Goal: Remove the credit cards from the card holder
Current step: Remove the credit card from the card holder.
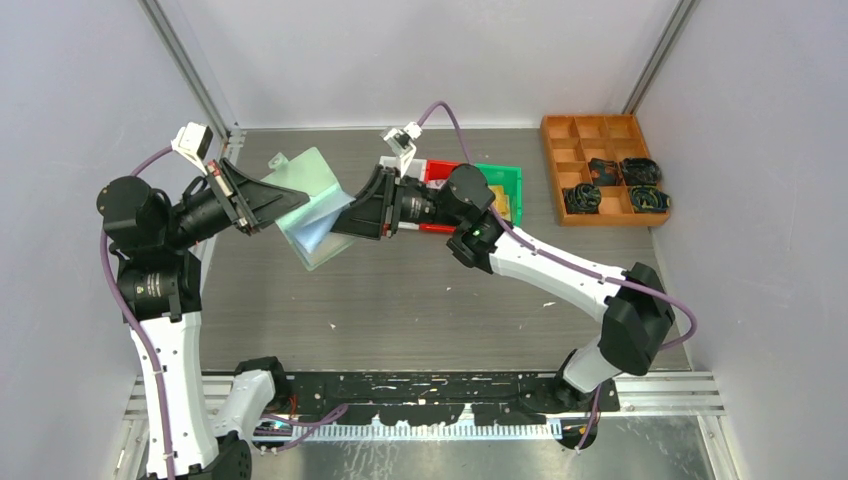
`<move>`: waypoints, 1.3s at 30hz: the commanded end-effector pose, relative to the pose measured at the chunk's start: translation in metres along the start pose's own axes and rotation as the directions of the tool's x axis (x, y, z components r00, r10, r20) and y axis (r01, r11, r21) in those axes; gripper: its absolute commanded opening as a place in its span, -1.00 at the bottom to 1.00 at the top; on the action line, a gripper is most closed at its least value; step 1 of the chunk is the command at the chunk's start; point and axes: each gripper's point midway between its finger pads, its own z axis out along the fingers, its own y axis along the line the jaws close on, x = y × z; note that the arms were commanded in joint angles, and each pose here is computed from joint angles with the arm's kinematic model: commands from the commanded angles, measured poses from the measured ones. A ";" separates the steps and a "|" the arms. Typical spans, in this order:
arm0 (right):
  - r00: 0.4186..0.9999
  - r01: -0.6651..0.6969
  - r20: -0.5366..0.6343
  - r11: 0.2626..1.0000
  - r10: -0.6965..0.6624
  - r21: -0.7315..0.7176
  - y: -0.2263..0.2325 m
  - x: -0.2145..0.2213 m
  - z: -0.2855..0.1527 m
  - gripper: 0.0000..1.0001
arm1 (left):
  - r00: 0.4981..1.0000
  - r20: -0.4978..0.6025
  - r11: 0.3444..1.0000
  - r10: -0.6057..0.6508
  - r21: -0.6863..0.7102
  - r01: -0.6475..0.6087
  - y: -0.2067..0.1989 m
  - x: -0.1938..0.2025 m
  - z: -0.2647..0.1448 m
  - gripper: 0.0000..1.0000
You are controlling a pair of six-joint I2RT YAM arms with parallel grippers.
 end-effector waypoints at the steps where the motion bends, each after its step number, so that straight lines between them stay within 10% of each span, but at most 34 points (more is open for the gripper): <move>1: 0.994 0.039 0.110 0.990 -0.024 -0.136 0.043 -0.036 0.009 -0.20 | 0.998 0.001 0.998 0.059 0.018 -0.059 -0.006 0.004 -0.003 -1.00; 4: 0.991 -0.006 0.132 0.988 0.026 -0.152 0.049 -0.043 0.007 -0.30 | 0.997 -0.010 0.997 0.075 0.019 -0.075 0.003 0.007 -0.002 -0.85; 11: 0.961 -0.157 0.207 0.977 0.185 -0.144 0.036 -0.060 -0.007 -0.67 | 0.982 -0.076 0.985 0.171 0.037 -0.169 0.021 0.020 -0.003 0.29; 15: 0.941 -0.244 0.211 0.962 0.265 -0.120 0.025 -0.063 -0.010 -0.87 | 0.965 -0.091 0.969 0.246 0.019 -0.245 0.026 0.026 -0.007 0.50; 27: 0.924 -0.333 0.178 0.940 0.340 -0.069 0.025 -0.063 -0.009 -0.91 | 0.715 -0.042 0.714 0.698 -0.039 -0.699 0.033 0.041 -0.025 0.34; 39: 0.938 -0.316 0.124 0.945 0.325 -0.084 0.029 -0.048 0.001 -0.91 | 0.773 0.048 0.766 0.633 -0.189 -0.615 0.052 0.005 -0.017 -0.19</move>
